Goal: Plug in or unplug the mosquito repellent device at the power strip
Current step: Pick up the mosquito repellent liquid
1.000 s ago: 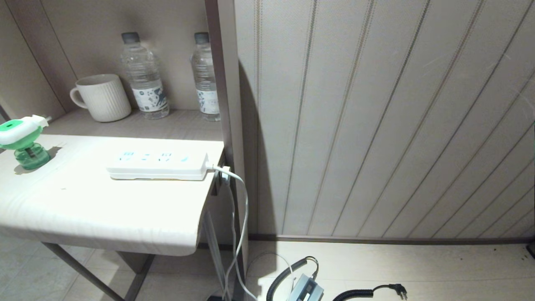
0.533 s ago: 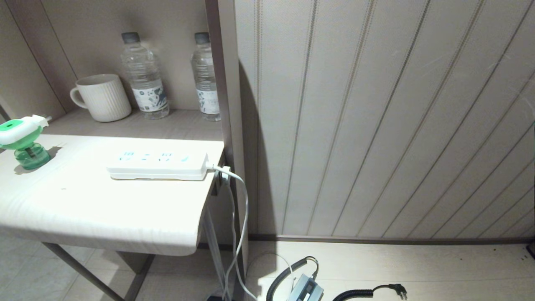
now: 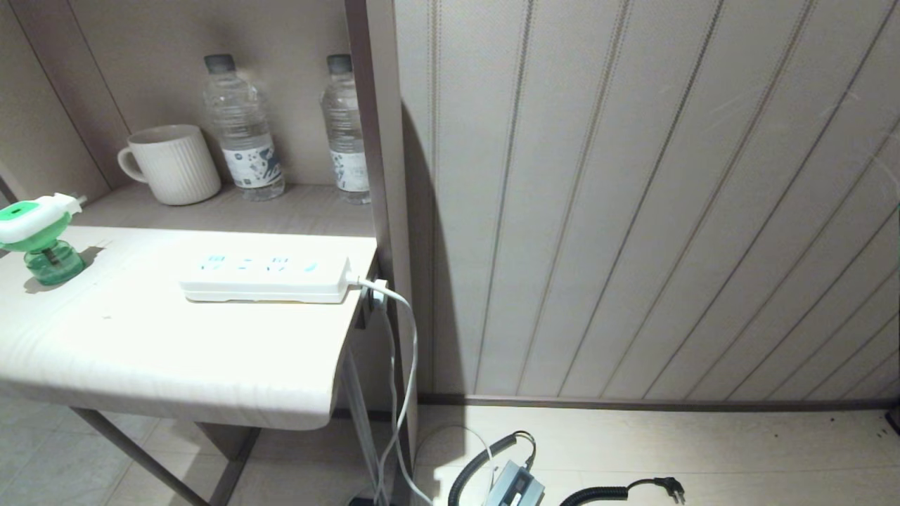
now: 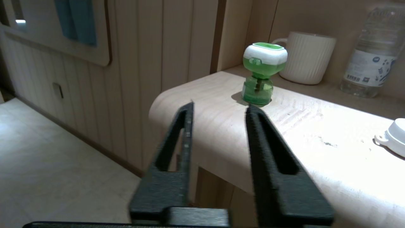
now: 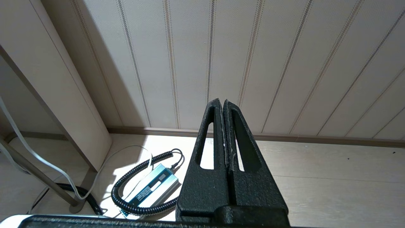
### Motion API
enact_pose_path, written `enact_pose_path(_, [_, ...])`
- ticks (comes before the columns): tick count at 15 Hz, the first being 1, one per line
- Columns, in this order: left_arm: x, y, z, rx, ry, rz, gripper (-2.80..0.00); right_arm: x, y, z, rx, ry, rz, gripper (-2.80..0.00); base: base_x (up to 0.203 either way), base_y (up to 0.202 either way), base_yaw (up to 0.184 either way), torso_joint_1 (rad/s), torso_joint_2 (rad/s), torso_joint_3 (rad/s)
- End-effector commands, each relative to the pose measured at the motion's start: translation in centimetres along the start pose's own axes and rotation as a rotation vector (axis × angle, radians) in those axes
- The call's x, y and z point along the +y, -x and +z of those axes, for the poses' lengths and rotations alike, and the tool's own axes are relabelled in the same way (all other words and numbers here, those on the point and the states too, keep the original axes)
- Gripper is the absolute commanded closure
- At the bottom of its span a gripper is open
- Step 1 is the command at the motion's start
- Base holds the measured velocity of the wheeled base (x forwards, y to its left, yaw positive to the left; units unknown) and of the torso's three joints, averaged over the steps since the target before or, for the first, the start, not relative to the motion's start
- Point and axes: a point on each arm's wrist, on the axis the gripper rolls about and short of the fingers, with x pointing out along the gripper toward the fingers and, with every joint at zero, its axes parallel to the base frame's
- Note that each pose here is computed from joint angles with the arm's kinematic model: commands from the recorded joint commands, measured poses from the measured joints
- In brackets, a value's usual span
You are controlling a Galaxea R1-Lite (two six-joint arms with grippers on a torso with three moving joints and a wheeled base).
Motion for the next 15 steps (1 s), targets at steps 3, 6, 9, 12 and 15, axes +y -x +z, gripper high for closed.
enact_pose_path(3, [-0.8,-2.6,0.4,0.066,-0.004,-0.001,-2.80,0.0,0.0,0.0,0.000,0.000,0.000,0.00,0.000,0.000,0.000,0.000,0.00,0.000])
enact_pose_path(6, [-1.5,-4.7,1.4,0.061,-0.002,-0.006,-2.80,0.0,0.0,0.0,-0.001,0.000,-0.003,0.00,0.000,0.000,0.000,0.000,0.00,0.000])
enact_pose_path(9, [-2.1,-6.5,1.3,0.091,-0.009,-0.037,-2.80,0.0,0.0,0.0,0.000,0.000,0.000,0.00,0.000,0.000,0.000,0.000,0.00,0.000])
enact_pose_path(12, [-2.4,-8.5,1.0,0.100,-0.013,-0.022,-2.80,0.0,0.0,0.0,0.000,0.000,0.000,0.00,0.000,0.000,0.000,0.000,0.00,0.000])
enact_pose_path(15, [-2.4,-10.6,1.0,0.087,-0.011,0.017,-2.80,0.0,0.0,0.0,0.000,0.000,0.000,0.00,0.000,0.000,0.000,0.000,0.00,0.000])
